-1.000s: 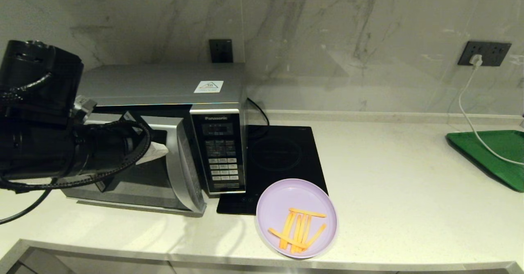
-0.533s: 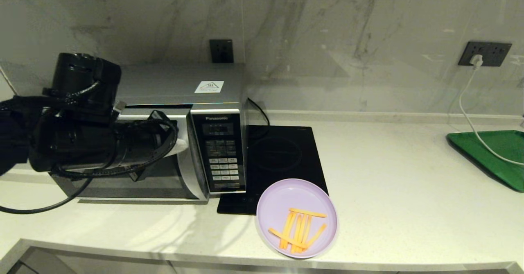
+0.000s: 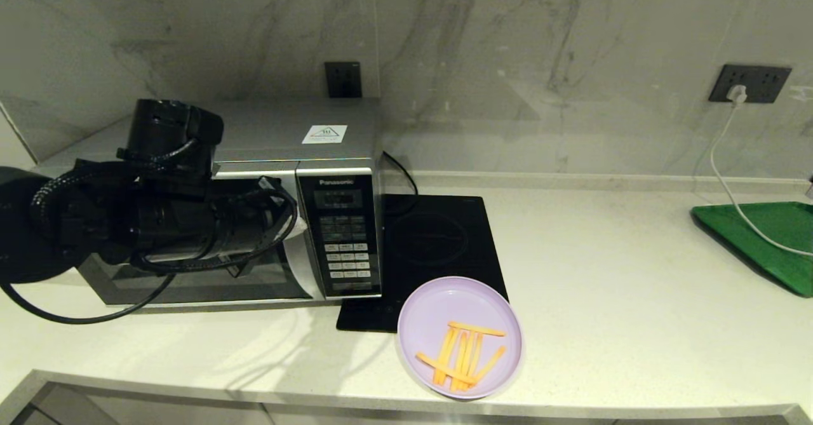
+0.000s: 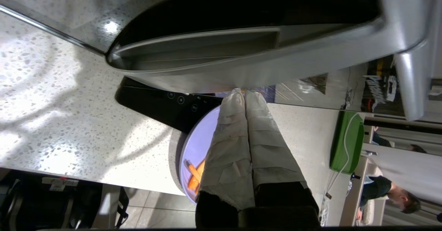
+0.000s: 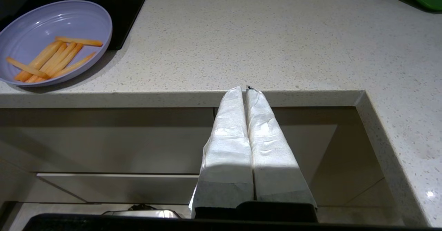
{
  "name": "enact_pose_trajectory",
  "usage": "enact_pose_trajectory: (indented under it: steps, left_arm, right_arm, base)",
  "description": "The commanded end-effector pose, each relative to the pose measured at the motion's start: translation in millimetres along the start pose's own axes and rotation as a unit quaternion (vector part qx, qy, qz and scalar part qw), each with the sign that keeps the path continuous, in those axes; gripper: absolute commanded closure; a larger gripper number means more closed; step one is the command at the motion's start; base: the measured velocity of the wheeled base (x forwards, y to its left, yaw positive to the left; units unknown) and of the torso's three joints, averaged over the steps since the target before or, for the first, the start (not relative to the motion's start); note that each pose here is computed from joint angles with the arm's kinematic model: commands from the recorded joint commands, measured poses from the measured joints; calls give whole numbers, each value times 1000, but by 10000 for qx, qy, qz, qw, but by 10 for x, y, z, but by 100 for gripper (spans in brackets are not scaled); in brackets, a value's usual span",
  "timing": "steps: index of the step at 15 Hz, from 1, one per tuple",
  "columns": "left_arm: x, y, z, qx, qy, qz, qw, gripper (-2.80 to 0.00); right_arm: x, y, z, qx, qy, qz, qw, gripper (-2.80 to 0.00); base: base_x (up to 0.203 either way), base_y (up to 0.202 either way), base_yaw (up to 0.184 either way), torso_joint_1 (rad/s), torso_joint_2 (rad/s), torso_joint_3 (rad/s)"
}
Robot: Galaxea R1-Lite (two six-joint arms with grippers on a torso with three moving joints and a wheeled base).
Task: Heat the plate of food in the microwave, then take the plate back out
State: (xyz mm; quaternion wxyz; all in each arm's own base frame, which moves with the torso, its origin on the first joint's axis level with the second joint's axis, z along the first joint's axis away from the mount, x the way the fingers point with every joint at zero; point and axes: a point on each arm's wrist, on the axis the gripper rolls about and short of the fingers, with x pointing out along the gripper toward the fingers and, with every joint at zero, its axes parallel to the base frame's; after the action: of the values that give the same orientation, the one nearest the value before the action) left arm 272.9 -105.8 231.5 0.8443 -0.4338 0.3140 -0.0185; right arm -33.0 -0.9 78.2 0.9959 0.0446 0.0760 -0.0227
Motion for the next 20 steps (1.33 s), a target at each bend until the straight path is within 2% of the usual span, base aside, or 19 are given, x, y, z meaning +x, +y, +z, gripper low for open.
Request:
enact_pose_trajectory:
  steps: [1, 3, 6, 8, 9, 10, 12, 14, 15, 17, 18, 20]
  left_arm:
    - [-131, 44, -27, -2, -17, -21, 10000, 0]
    - [-208, 160, -118, 88, 98, 97, 9999, 0]
    - [-125, 485, -426, 836, 420, 767, 9926, 0]
    - [-173, 593, -578, 1140, 318, 940, 9885, 0]
    - [-305, 593, -638, 1386, 98, 870, 9865, 0]
    - [-464, 594, -667, 1816, -210, 816, 9797, 0]
    - [-883, 557, -599, 2543, -834, 513, 9622, 0]
    - [-1472, 576, -499, 3284, -1336, 289, 9346, 0]
    - [-1800, 608, -449, 3572, -1462, 321, 9219, 0]
    - [-2476, 659, -331, 3971, -1557, 594, 9025, 0]
    - [-2803, 743, -298, 4079, -1675, 827, 8937, 0]
    - [-3290, 927, -362, 4082, -2180, 1606, 8718, 0]
  right_arm:
    - [0, 0, -1, 4, 4, 0, 10000, 0]
    - [0, 0, -1, 4, 4, 0, 10000, 0]
    - [0, 0, -1, 3, 4, 0, 10000, 0]
    - [0, 0, -1, -4, 4, 0, 10000, 0]
    - [0, 0, -1, 3, 5, 2, 10000, 0]
    - [0, 0, -1, 4, 4, 0, 10000, 0]
    - [0, 0, -1, 4, 4, 0, 10000, 0]
    - [0, 0, -1, 3, 5, 4, 10000, 0]
    - [0, 0, -1, -3, 4, 0, 10000, 0]
    - [0, 0, -1, 4, 4, 0, 10000, 0]
    - [0, 0, -1, 4, 4, 0, 10000, 0]
    - [0, 0, -1, 4, 4, 0, 10000, 0]
  base:
    - [0, 0, 0, 0, 0, 0]
    - [0, 0, 0, 0, 0, 0]
    - [0, 0, 0, 0, 0, 0]
    - [0, 0, 0, 0, 0, 0]
    - [0, 0, 0, 0, 0, 0]
    - [0, 0, 0, 0, 0, 0]
    - [0, 0, 0, 0, 0, 0]
    - [0, 0, 0, 0, 0, 0]
    - [0, 0, 0, 0, 0, 0]
    - [0, 0, 0, 0, 0, 0]
    - [0, 0, 0, 0, 0, 0]
    - [0, 0, 0, 0, 0, 0]
